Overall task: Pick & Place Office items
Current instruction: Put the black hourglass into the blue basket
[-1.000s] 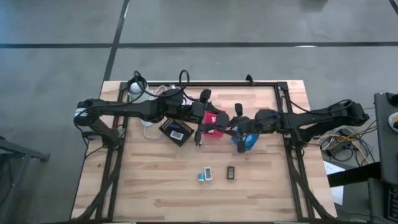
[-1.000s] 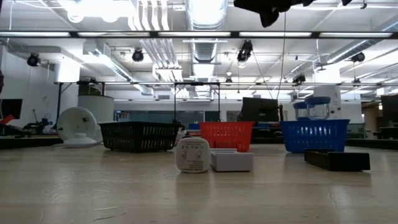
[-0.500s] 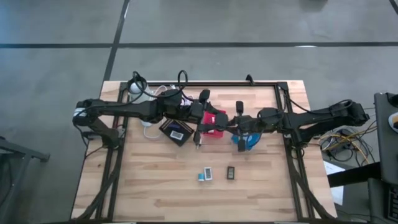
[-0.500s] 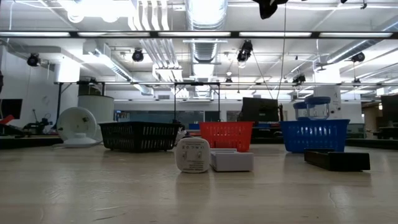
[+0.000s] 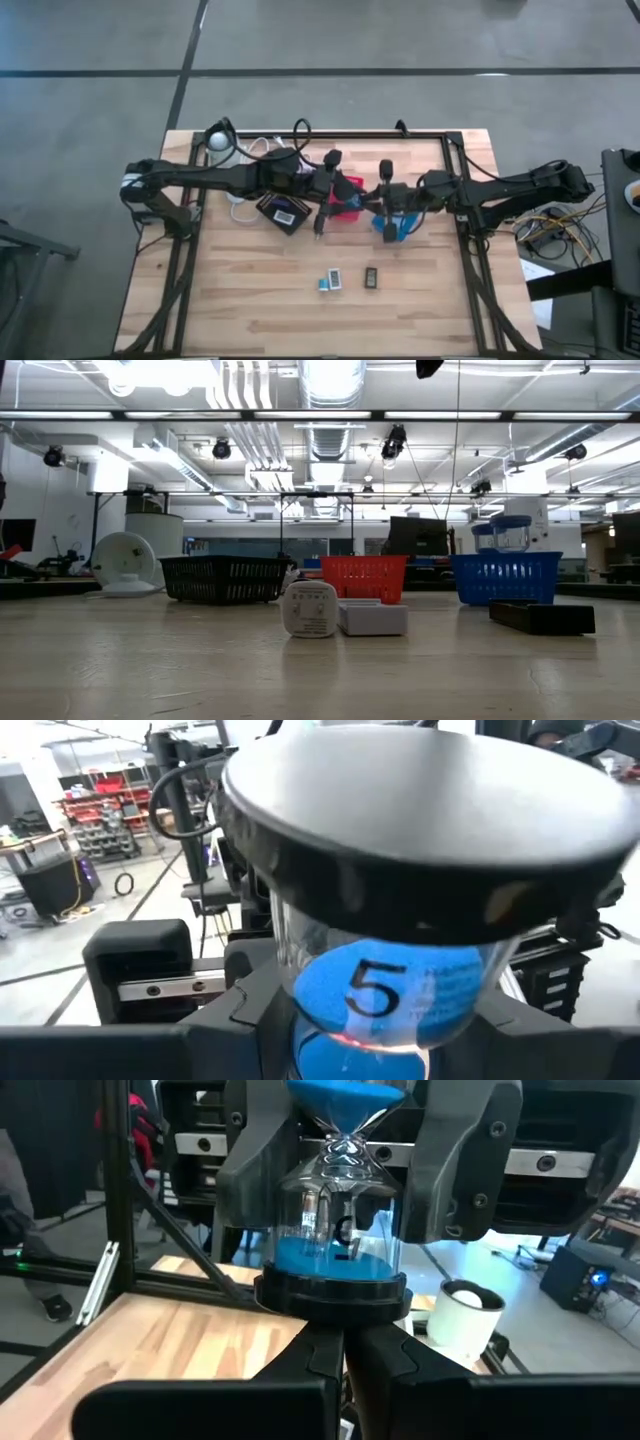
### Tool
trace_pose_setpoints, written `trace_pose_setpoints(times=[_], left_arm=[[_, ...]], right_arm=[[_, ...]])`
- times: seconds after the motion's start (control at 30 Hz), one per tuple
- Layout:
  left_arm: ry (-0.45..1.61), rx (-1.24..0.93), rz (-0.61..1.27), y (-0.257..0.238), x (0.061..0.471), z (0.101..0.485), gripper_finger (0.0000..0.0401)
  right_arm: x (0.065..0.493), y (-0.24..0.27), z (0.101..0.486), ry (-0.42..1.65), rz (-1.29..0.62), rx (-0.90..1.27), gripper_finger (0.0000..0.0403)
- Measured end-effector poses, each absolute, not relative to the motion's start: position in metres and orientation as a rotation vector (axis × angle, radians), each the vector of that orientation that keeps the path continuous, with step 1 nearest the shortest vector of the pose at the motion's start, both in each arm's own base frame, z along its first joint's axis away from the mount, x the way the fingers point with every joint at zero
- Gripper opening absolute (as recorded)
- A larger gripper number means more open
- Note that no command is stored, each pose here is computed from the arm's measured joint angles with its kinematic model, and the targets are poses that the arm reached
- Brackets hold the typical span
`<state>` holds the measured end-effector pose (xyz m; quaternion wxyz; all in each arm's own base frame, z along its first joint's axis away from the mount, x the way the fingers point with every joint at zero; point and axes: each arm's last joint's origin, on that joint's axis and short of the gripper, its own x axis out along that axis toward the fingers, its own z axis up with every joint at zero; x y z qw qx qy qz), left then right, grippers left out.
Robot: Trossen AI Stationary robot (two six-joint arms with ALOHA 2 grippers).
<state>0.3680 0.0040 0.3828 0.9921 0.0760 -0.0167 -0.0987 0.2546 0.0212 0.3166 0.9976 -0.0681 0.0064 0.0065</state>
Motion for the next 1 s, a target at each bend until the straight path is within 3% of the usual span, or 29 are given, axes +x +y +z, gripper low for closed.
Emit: trace_pose_setpoints(times=[0.37,0.8,1.0], left_arm=[[-0.007,0.165,-0.198,0.004,0.368,0.380,0.0171],[0.168,0.205,-0.208,0.006,0.350,0.384,0.0171],[0.184,0.208,-0.204,0.006,0.344,0.387,0.0171]], right_arm=[[0.255,0.022,0.313,0.046,0.019,-0.135,0.0008],[0.251,0.022,0.306,0.140,0.030,-0.097,0.0011],[0.246,0.032,0.311,0.118,0.098,-0.106,0.0072]])
